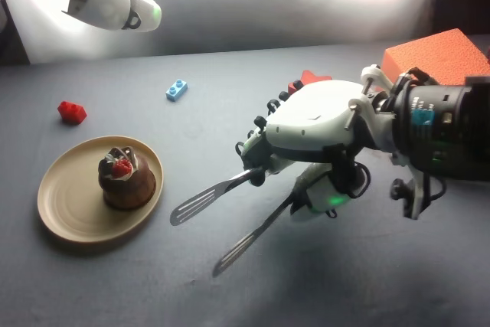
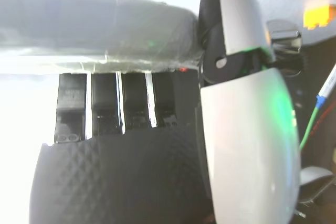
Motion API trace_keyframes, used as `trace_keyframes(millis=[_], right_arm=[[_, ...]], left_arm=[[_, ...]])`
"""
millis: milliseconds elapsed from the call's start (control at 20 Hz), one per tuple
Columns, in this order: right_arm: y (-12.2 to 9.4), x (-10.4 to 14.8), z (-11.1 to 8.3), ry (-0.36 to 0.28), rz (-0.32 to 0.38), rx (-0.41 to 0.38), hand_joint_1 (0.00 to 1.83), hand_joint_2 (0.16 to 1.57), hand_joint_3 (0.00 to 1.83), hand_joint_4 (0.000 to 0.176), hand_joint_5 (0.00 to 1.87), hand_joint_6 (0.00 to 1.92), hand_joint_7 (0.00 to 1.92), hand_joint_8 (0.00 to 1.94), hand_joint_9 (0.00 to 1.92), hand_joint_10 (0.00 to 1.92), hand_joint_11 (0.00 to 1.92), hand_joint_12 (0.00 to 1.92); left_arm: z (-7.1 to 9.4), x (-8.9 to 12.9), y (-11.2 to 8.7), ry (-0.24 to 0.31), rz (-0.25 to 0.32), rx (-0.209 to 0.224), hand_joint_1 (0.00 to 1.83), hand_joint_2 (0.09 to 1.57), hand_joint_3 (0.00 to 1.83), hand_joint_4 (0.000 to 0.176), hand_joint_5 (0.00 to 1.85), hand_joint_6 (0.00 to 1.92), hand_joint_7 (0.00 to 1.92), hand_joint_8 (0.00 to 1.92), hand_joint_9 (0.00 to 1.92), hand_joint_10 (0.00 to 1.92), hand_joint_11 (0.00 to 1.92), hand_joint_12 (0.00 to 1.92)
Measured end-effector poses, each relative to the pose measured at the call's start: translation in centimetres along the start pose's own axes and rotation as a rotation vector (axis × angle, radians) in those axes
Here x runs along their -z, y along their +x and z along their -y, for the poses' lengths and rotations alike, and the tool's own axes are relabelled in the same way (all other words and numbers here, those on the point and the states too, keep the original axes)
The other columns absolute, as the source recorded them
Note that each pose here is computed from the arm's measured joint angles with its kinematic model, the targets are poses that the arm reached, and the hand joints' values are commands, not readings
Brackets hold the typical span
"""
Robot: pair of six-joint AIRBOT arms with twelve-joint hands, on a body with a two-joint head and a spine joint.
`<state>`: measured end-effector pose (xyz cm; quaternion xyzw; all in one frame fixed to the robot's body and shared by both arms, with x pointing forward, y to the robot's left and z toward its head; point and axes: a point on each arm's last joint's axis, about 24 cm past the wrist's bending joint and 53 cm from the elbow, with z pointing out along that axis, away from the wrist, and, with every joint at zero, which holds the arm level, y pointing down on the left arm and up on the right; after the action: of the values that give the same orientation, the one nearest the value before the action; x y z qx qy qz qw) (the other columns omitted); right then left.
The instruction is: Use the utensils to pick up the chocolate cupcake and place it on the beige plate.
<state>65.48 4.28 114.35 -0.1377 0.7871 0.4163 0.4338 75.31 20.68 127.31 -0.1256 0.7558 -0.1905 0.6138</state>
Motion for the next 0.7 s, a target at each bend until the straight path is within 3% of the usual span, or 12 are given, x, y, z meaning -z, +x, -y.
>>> trace_keyframes(millis=[300, 450, 550, 700], right_arm=[[1.3, 0.1, -0.9, -0.069, 0.004, 0.108, 1.11, 1.07, 0.0, 0.0, 0.53, 0.89, 0.52, 1.2, 0.5, 1.35, 0.47, 1.5], [1.3, 0.0, -0.7, -0.061, 0.029, 0.163, 1.1, 1.08, 0.0, 0.0, 0.51, 0.93, 0.51, 1.22, 0.51, 1.33, 0.47, 1.48], [1.9, -0.1, -0.4, -0.05, 0.013, 0.156, 1.07, 1.1, 0.0, 0.0, 0.52, 0.91, 0.55, 1.14, 0.54, 1.24, 0.48, 1.45], [2.7, -0.1, -0.2, -0.039, -0.01, 0.153, 1.07, 1.1, 0.0, 0.0, 0.5, 0.91, 0.52, 1.18, 0.5, 1.28, 0.45, 1.5]], left_arm=[[0.0, 0.0, 0.0, -0.001, 0.0, -0.001, 0.0, 1.16, 0.0, 0.0, 0.11, 0.0, 0.13, 0.0, 0.12, 0.0, 0.0, 0.23], [0.0, 0.0, 0.0, 0.001, 0.0, 0.0, 0.0, 1.16, 0.0, 0.0, 0.1, 0.0, 0.12, 0.0, 0.12, 0.0, 0.0, 0.22], [0.0, 0.0, 0.0, -0.001, 0.0, -0.001, 0.0, 1.16, 0.0, 0.0, 0.1, 0.0, 0.12, 0.0, 0.11, 0.0, 0.0, 0.2], [0.0, 0.0, 0.0, -0.001, 0.0, 0.0, 0.0, 1.16, 0.0, 0.0, 0.12, 0.0, 0.14, 0.01, 0.13, 0.01, 0.0, 0.27]])
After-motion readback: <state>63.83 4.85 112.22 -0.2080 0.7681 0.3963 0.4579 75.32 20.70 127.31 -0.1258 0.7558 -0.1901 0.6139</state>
